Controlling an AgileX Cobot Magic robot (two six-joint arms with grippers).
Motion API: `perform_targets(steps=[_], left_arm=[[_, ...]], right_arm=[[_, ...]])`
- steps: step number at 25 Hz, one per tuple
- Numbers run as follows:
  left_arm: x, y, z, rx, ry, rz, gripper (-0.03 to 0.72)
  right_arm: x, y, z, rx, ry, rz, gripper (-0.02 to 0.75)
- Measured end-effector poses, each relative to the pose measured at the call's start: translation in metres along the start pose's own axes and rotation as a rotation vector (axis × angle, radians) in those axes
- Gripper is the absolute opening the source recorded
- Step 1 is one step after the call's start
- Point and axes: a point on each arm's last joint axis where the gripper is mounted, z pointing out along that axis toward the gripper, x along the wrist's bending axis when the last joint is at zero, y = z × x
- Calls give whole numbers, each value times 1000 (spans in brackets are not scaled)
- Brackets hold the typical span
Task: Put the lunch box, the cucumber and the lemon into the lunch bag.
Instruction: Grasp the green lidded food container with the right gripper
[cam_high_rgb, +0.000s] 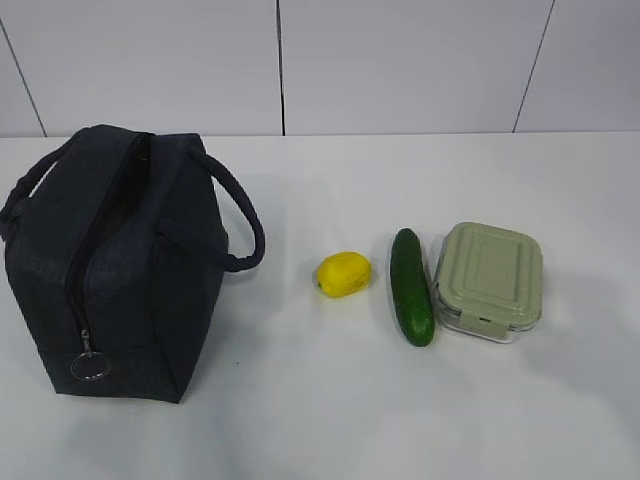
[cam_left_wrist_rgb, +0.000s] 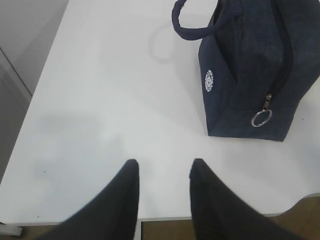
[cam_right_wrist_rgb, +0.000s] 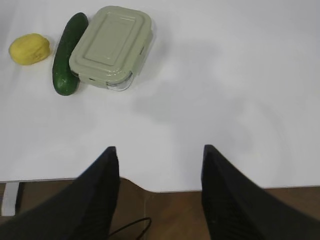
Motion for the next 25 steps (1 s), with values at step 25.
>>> perform_targets(steps=[25], left_arm=[[0,0,0,0,0,0,246]], right_arm=[[29,80,138,314,225,149,405]])
